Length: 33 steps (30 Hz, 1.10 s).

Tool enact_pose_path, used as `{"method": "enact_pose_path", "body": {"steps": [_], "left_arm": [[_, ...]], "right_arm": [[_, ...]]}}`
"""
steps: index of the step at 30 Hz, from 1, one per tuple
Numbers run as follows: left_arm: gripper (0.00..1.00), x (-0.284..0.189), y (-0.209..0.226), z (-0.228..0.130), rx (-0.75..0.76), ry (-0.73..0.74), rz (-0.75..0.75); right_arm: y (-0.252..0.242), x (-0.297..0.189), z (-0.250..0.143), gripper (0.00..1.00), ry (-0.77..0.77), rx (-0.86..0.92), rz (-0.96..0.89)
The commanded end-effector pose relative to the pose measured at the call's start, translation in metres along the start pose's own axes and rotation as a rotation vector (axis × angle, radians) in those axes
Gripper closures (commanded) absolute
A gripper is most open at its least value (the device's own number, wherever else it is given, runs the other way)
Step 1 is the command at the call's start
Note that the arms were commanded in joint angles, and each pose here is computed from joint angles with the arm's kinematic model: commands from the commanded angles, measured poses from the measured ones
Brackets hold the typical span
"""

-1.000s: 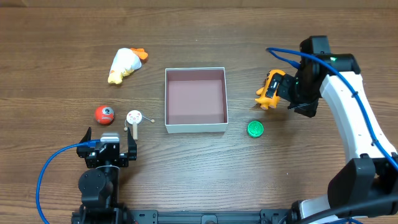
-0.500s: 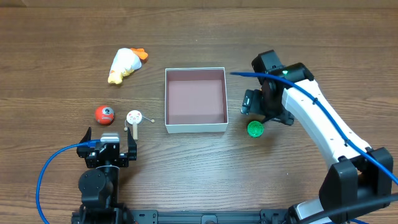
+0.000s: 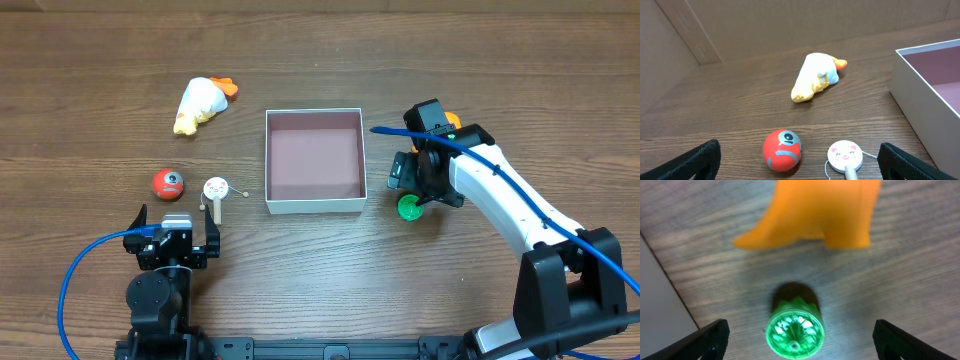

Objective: Pack container
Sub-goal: 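Move the right gripper down over the green round toy, then close the right gripper on the green round toy and lift it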

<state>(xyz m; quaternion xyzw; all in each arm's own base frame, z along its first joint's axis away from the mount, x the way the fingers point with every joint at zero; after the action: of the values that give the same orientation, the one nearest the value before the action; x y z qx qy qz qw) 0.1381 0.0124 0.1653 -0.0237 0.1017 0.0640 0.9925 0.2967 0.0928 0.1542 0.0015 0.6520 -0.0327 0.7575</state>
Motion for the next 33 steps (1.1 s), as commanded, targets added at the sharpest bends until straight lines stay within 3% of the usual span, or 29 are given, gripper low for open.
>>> {"method": "enact_pose_path", "body": {"steps": [1, 21, 33], "left_arm": [[0.00, 0.000, -0.001, 0.000, 0.018, -0.008, -0.013], [0.00, 0.000, -0.001, 0.000, 0.018, -0.008, -0.013], [0.00, 0.000, -0.001, 0.000, 0.018, -0.009, -0.013]], "right_arm": [[0.000, 0.009, -0.005, 0.06, 0.003, -0.030, -0.015], [0.002, 0.039, -0.025, 0.05, 0.028, -0.085, 0.065], [0.003, 0.040, -0.024, 0.15, 0.021, -0.084, 0.067]]}}
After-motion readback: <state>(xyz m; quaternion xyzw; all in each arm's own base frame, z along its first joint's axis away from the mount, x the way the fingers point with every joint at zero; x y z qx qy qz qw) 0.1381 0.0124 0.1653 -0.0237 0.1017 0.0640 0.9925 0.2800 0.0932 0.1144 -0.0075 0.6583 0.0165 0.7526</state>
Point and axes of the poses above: each gripper's point midway between its finger pads, its own x axis out along the fingers, its own y axis along the line the jaws close on, z = x × y, the point moved 10 cm from there along -x, back along the fingers, and after that the axes turned 14 degrees about -x, right-handed, at the moved point
